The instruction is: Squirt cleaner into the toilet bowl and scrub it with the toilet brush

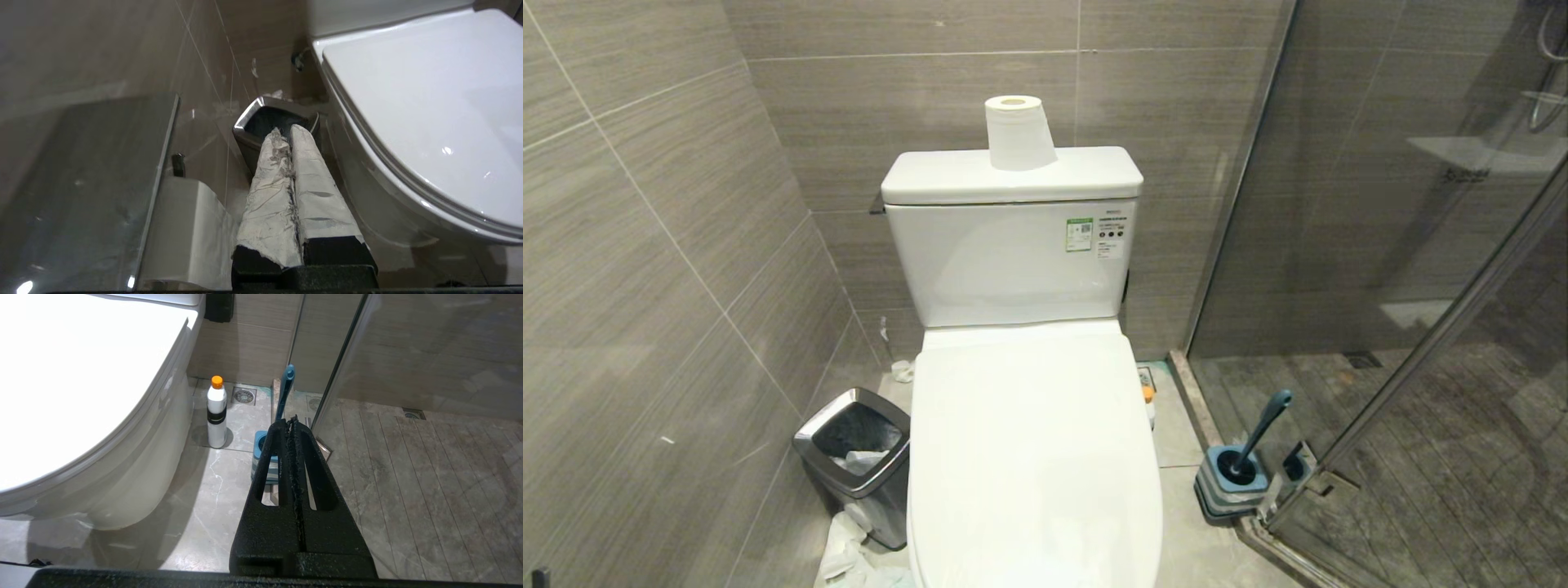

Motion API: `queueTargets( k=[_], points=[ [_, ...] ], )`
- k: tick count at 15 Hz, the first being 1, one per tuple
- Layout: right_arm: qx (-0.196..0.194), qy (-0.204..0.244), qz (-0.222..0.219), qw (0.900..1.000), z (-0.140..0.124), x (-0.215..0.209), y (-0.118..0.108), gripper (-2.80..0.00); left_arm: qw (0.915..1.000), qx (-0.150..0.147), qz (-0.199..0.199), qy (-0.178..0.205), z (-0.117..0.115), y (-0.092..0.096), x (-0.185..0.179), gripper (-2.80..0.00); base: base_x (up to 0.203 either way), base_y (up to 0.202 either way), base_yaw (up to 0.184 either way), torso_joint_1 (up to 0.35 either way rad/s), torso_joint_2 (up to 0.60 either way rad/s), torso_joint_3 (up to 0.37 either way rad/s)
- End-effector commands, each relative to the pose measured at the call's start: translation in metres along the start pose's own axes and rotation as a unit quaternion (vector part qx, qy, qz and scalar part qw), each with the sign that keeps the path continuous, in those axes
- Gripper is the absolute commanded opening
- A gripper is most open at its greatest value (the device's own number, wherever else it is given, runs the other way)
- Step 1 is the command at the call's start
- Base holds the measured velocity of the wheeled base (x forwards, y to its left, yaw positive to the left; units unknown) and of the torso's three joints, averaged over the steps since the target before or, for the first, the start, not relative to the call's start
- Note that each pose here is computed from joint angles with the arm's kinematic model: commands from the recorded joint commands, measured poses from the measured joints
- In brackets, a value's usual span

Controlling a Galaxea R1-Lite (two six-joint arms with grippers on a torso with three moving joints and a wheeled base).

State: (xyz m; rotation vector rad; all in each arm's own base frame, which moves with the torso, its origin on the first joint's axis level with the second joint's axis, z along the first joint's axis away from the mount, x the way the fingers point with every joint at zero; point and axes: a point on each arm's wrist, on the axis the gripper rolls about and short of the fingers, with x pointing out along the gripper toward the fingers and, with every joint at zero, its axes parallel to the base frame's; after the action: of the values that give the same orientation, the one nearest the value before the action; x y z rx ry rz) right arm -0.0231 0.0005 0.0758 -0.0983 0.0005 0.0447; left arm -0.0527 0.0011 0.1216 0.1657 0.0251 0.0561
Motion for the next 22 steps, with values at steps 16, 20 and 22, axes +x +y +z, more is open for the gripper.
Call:
queueTargets(
  k=[16,20,22],
  points=[
    [-0.001,0.001,0.001,1.000,0.000,0.000,0.000,-2.80,0.9988,-0.028,-0.038,-0.014,-0.045,-0.011,0.031,-2.80,0.000,0.000,0.000,0.000,0.00,0.000],
    [-0.001,0.001,0.001,1.000,0.000,0.000,0.000,-2.80,0.9986,-0.036,-0.037,-0.014,-0.045,-0.011,0.031,-2.80,0.000,0.000,0.000,0.000,0.00,0.000],
    [-0.001,0.001,0.001,1.000,0.000,0.000,0.000,-2.80,0.9982,-0.046,-0.037,-0.014,-0.045,-0.011,0.031,-2.80,0.000,0.000,0.000,0.000,0.00,0.000]
  ],
)
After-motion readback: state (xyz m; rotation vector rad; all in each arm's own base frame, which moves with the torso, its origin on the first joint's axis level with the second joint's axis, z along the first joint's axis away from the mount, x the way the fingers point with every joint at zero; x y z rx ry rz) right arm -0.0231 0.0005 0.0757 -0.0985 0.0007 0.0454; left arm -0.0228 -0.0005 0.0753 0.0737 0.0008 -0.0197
